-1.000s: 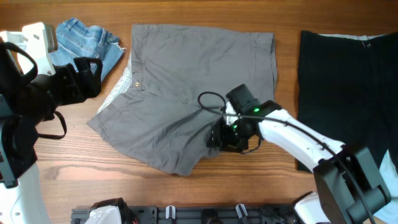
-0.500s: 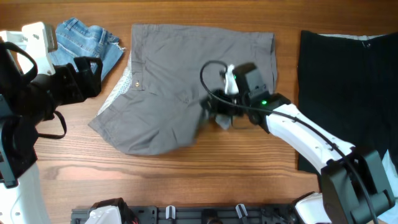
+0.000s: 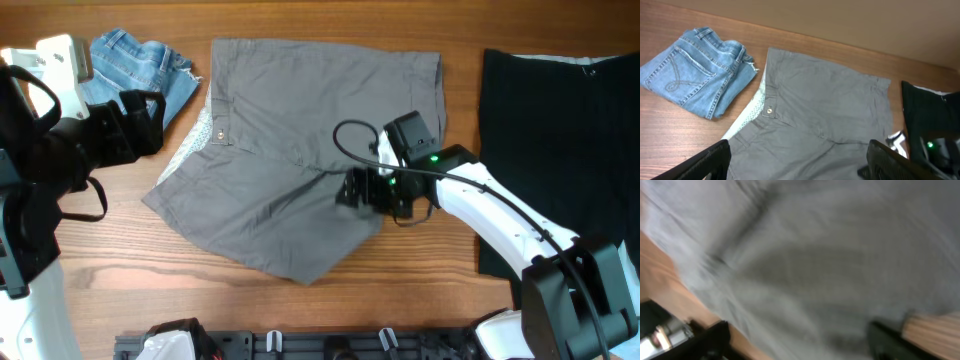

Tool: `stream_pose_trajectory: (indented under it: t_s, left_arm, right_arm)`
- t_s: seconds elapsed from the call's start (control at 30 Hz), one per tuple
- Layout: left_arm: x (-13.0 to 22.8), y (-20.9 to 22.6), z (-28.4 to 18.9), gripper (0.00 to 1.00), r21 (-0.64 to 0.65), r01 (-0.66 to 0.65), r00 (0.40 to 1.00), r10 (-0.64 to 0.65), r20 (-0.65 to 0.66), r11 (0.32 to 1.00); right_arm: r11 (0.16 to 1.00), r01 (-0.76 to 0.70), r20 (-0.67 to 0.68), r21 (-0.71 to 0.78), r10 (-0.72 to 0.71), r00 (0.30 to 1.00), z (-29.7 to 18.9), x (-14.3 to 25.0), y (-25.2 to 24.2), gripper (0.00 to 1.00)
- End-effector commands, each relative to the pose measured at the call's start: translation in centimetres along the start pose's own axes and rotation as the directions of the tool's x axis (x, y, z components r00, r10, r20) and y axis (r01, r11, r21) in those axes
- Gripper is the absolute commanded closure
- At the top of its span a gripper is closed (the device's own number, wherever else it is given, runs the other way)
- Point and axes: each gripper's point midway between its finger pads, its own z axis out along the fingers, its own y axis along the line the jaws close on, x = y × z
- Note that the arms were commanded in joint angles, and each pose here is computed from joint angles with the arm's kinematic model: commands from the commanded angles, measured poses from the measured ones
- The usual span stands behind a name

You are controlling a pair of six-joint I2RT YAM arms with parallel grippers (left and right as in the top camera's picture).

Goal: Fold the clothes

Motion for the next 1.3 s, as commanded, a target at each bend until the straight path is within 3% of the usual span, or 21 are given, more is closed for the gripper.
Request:
stream_pose_trajectory:
  t_s: [0.0, 0.07, 0.2, 0.37, 0.57, 0.6, 0.63, 0.67, 0.73, 0.77, 0.97, 1.13, 1.2, 1.27]
  left_arm:
    - [0.0, 0.0, 0.2, 0.13, -0.002, -0.017, 1.000, 0.017, -0.004, 1.000]
    - [0.0, 0.0, 0.2, 0.13, -0.002, -0.017, 1.000, 0.017, -0.005, 1.000]
    - [0.0, 0.0, 0.2, 0.13, -0.002, -0.017, 1.000, 0.017, -0.004, 1.000]
    - [0.0, 0.0, 0.2, 0.13, -0.002, -0.017, 1.000, 0.017, -0.004, 1.000]
    - [0.0, 0.0, 0.2, 0.13, -0.002, -0.017, 1.000, 0.017, -0.004, 1.000]
    - [0.0, 0.0, 0.2, 0.13, -0.002, -0.017, 1.000, 0.017, -0.004, 1.000]
    - [0.0, 0.0, 0.2, 0.13, -0.002, -0.017, 1.000, 0.017, -0.004, 1.000]
    - [0.0, 0.0, 0.2, 0.13, -0.002, -0.017, 1.000, 0.017, -0.004, 1.000]
    - [0.0, 0.0, 0.2, 0.13, -0.002, -0.017, 1.000, 0.017, -0.004, 1.000]
    - [0.0, 0.0, 0.2, 0.13, -0.002, -0.017, 1.000, 0.017, -0.004, 1.000]
    - [0.0, 0.0, 0.2, 0.13, -0.002, -0.017, 1.000, 0.017, -0.004, 1.000]
    - [-0.1, 0.0, 0.2, 0.13, -0.002, -0.018, 1.000, 0.018, 0.000, 1.000]
    - [-0.2, 0.0, 0.2, 0.13, -0.002, -0.019, 1.000, 0.019, 0.002, 1.000]
    - [-0.2, 0.0, 0.2, 0.13, -0.002, -0.019, 1.000, 0.019, 0.004, 1.000]
  right_arm:
    - [0.987, -0.016, -0.029, 0.157, 0.020, 0.999, -0.8, 1.6, -2.9, 0.00]
    - [0.972, -0.073, -0.062, 0.223, 0.089, 0.994, -1.1, 2.9, -4.2, 0.00]
    - [0.980, -0.074, -0.122, 0.183, 0.098, 0.988, -0.8, 4.3, -3.1, 0.00]
    - [0.984, -0.122, -0.051, 0.129, 0.130, 0.990, 1.1, 3.4, -1.7, 0.01]
    - [0.969, -0.216, -0.031, 0.121, 0.221, 0.975, 2.7, 4.1, -2.2, 0.20]
    - [0.968, -0.218, -0.032, 0.122, 0.223, 0.974, 2.7, 4.1, -2.3, 0.24]
    - [0.969, -0.213, -0.032, 0.122, 0.218, 0.975, 2.7, 4.1, -2.3, 0.36]
    - [0.970, -0.213, -0.032, 0.122, 0.218, 0.975, 2.6, 4.1, -2.3, 0.50]
    - [0.973, -0.198, -0.036, 0.118, 0.204, 0.978, 2.6, 4.1, -2.2, 0.88]
    - [0.978, -0.178, -0.034, 0.111, 0.183, 0.983, 2.5, 3.8, -2.1, 0.96]
    - [0.997, 0.009, 0.022, 0.076, -0.011, 1.000, -0.6, 0.8, -0.4, 0.96]
    - [0.964, 0.051, 0.052, -0.262, -0.039, 0.998, -5.1, -1.6, 8.6, 0.96]
    - [0.940, 0.038, 0.145, -0.339, 0.013, 0.989, -6.1, -4.3, 10.8, 0.96]
    - [0.933, 0.081, 0.370, -0.351, 0.058, 0.927, -7.4, -9.5, 12.1, 0.91]
